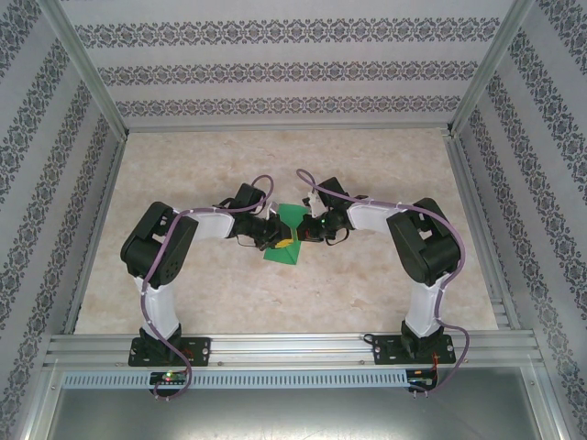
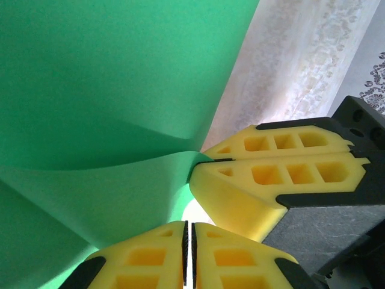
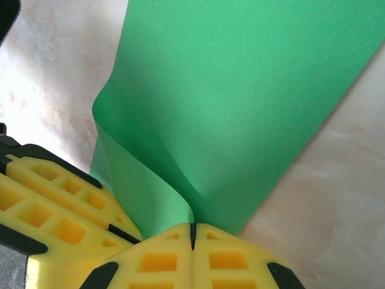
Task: Fold a paper plane with a square sheet of paper (pick it up from the middle)
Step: Fold the triangle a second time at the center of the table.
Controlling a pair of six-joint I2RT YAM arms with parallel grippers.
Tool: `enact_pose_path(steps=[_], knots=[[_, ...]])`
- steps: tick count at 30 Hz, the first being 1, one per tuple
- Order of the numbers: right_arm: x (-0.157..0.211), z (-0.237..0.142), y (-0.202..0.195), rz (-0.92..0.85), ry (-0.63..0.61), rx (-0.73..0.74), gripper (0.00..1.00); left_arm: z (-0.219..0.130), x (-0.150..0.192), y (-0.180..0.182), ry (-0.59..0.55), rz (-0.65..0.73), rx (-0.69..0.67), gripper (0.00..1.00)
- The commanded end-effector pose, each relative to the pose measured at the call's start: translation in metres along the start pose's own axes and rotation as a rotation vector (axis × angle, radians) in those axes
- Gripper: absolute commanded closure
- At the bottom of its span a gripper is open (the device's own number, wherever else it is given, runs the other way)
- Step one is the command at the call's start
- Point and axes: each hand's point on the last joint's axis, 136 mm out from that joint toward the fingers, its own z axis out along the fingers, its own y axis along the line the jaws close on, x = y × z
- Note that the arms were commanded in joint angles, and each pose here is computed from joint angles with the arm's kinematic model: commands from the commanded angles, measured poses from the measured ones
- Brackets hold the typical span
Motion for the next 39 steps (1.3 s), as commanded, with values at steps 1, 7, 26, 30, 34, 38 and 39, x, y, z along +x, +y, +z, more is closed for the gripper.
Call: enact_pose_path(steps=[1, 7, 26, 30, 34, 38, 39], knots=[[-0.006, 0.002, -0.001, -0.023, 0.0, 0.006, 1.0, 0.004, 0.004, 0.002, 0.017, 0.02, -0.014, 0.86], [-0.005, 0.003, -0.003, -0.02, 0.005, 0.015, 1.0, 0.006, 0.005, 0.004, 0.019, 0.017, -0.017, 0.86], [-0.005, 0.006, -0.006, -0.006, 0.023, 0.022, 0.99, 0.007, 0.008, 0.013, 0.032, 0.006, -0.039, 0.86], [-0.003, 0.007, -0.009, -0.001, 0.028, 0.037, 0.99, 0.007, 0.009, 0.015, 0.034, 0.003, -0.047, 0.86], [-0.004, 0.006, -0.009, -0.004, 0.028, 0.04, 0.99, 0.009, 0.009, 0.019, 0.034, -0.003, -0.056, 0.86], [-0.002, 0.006, -0.011, -0.002, 0.032, 0.048, 1.0, 0.01, 0.009, 0.023, 0.037, -0.011, -0.066, 0.86], [-0.001, 0.006, -0.012, 0.0, 0.035, 0.048, 1.0, 0.01, 0.009, 0.023, 0.037, -0.011, -0.067, 0.86]])
